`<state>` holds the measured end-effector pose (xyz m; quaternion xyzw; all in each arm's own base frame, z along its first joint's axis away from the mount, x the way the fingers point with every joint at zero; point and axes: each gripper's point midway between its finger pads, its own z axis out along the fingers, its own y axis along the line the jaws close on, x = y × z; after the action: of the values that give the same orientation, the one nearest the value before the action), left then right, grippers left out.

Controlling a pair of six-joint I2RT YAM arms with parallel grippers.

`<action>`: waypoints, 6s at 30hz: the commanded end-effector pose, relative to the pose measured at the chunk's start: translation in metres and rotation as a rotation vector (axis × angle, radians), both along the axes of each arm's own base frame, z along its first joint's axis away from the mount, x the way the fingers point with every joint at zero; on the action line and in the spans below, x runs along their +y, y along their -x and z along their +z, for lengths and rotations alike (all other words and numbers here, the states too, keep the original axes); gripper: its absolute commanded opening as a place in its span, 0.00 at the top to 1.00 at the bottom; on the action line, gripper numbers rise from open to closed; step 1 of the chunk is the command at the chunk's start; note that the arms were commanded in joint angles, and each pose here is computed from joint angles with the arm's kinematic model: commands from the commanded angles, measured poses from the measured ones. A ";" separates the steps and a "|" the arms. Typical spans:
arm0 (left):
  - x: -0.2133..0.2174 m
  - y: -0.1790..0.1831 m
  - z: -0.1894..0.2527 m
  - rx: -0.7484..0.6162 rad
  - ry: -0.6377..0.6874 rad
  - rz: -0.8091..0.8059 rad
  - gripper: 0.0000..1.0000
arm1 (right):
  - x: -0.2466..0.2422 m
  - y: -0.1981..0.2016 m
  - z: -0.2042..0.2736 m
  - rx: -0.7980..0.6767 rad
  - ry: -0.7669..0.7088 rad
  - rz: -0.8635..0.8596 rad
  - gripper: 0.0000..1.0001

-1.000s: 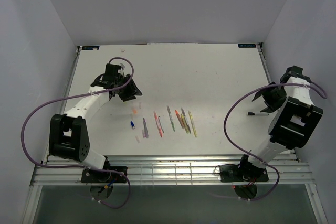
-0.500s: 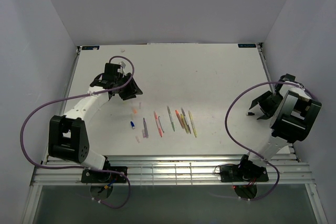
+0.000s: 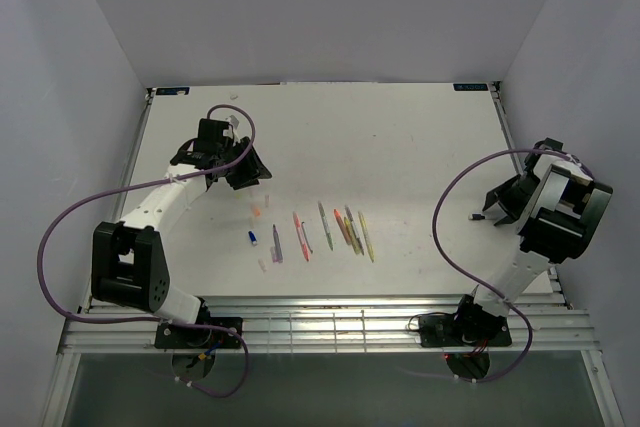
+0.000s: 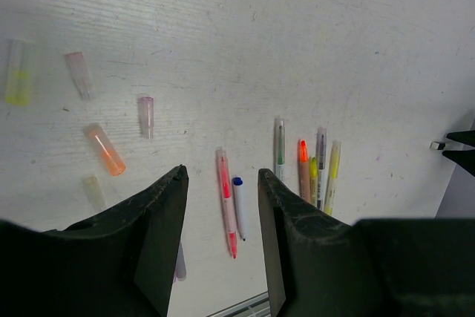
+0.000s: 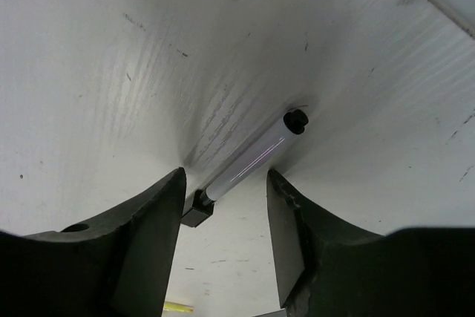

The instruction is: Open the pen caps

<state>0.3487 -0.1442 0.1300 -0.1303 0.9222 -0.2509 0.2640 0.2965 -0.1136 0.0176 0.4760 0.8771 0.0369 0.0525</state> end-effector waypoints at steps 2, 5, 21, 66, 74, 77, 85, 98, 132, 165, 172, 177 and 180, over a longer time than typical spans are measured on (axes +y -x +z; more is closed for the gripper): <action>-0.001 -0.005 0.024 -0.063 0.018 0.005 0.46 | -0.022 0.006 -0.008 0.080 0.083 -0.030 0.51; -0.003 -0.006 0.025 -0.064 0.025 0.007 0.46 | -0.025 0.010 -0.010 0.106 0.097 -0.014 0.58; -0.005 0.004 0.024 -0.047 0.049 0.004 0.46 | 0.016 -0.012 -0.001 0.032 0.065 0.178 0.92; -0.207 0.093 0.057 0.029 0.267 -0.463 0.33 | 0.375 -0.002 0.187 -0.579 -0.529 0.961 0.92; -0.213 0.090 0.048 0.054 0.253 -0.463 0.34 | 0.377 0.002 0.188 -0.576 -0.557 0.963 0.92; -0.216 0.090 0.050 0.051 0.253 -0.472 0.37 | 0.378 0.003 0.187 -0.573 -0.564 0.965 0.92; -0.217 0.088 0.048 0.051 0.248 -0.488 0.48 | 0.377 0.006 0.182 -0.561 -0.564 0.965 0.92; -0.218 0.095 0.049 0.060 0.253 -0.532 0.70 | 0.384 0.006 0.182 -0.561 -0.570 0.954 0.92; -0.215 0.129 0.069 0.019 0.428 -0.644 1.00 | 0.414 -0.025 0.182 -0.613 -0.603 1.041 0.92; -0.077 0.064 0.037 0.030 0.143 -0.234 1.00 | 0.316 -0.012 0.122 -0.446 -0.337 1.076 0.92; -0.038 0.039 0.001 0.110 0.012 -0.106 1.00 | 0.284 0.035 0.080 -0.314 -0.261 1.118 0.92; -0.021 0.023 -0.021 0.136 -0.090 -0.089 1.00 | 0.276 0.057 0.058 -0.244 -0.260 1.137 0.92; -0.012 0.012 -0.024 0.122 -0.136 -0.067 1.00 | 0.273 0.068 0.048 -0.198 -0.260 1.150 0.92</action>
<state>0.3171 -0.1690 0.0907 -0.1077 0.9566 -0.2166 0.1622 0.2332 0.1635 0.0664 -0.0537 0.9725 0.2231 0.0400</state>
